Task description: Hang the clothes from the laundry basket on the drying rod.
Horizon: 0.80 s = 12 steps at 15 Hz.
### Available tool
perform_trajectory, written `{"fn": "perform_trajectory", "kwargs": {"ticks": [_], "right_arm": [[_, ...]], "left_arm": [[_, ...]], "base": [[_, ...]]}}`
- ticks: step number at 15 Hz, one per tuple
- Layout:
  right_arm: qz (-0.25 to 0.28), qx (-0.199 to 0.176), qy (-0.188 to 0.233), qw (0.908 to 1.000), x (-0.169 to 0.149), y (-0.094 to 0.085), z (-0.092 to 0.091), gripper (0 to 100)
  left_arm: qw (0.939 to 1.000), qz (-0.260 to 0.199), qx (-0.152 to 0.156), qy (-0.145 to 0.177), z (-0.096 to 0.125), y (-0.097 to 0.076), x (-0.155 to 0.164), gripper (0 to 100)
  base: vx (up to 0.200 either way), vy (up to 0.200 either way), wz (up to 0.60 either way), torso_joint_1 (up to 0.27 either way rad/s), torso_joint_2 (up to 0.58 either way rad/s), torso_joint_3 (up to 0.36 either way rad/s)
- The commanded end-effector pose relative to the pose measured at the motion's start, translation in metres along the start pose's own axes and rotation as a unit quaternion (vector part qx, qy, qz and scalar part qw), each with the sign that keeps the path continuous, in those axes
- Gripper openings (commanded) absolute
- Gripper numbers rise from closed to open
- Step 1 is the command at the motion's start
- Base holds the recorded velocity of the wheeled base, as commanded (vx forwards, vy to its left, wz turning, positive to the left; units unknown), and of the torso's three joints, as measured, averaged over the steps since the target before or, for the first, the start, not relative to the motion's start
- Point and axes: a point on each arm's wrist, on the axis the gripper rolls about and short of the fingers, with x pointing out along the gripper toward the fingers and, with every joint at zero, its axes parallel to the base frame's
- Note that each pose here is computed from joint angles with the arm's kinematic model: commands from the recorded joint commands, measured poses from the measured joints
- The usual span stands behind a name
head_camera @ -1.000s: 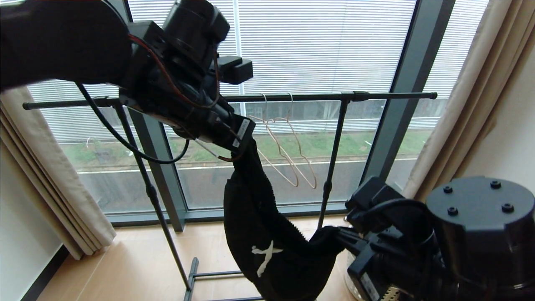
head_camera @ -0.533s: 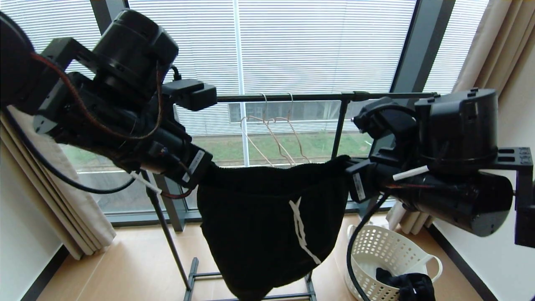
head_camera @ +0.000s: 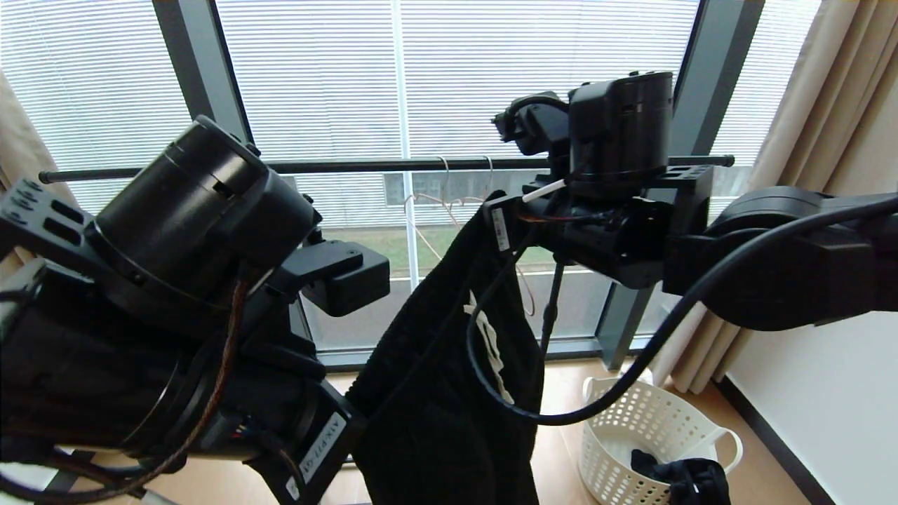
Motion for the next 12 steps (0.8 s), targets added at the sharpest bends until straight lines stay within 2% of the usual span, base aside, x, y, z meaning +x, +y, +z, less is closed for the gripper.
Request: {"fn": "perform_trajectory", "kwargs": {"ticks": [1, 3, 6, 8, 11, 12], "right_arm": [[0.021, -0.011, 0.008, 0.9997, 0.022, 0.032, -0.012, 0], [0.029, -0.012, 0.008, 0.9995, 0.03, 0.043, -0.015, 0], [0.04, -0.016, 0.014, 0.999, 0.033, 0.056, -0.023, 0], [0.047, -0.005, 0.019, 0.9987, 0.031, 0.062, -0.026, 0], [0.045, 0.005, 0.022, 0.9987, 0.027, 0.059, -0.026, 0], [0.04, 0.017, 0.017, 0.9989, 0.018, 0.049, -0.02, 0]], "left_arm": [[0.9991, -0.034, 0.012, -0.023, -0.001, -0.024, -0.001, 0], [0.9978, -0.052, 0.014, -0.04, 0.003, -0.036, 0.001, 0], [0.9968, -0.06, 0.021, -0.048, 0.006, -0.043, 0.006, 0], [0.9967, -0.061, 0.019, -0.05, 0.005, -0.044, 0.004, 0], [0.9975, -0.055, 0.009, -0.043, -0.002, -0.04, 0.005, 0], [0.998, -0.045, -0.004, -0.043, -0.009, -0.029, 0.001, 0]], "base": [[0.0, 0.0, 0.0, 0.0, 0.0, 0.0], [0.0, 0.0, 0.0, 0.0, 0.0, 0.0], [0.0, 0.0, 0.0, 0.0, 0.0, 0.0], [0.0, 0.0, 0.0, 0.0, 0.0, 0.0], [0.0, 0.0, 0.0, 0.0, 0.0, 0.0], [0.0, 0.0, 0.0, 0.0, 0.0, 0.0]]}}
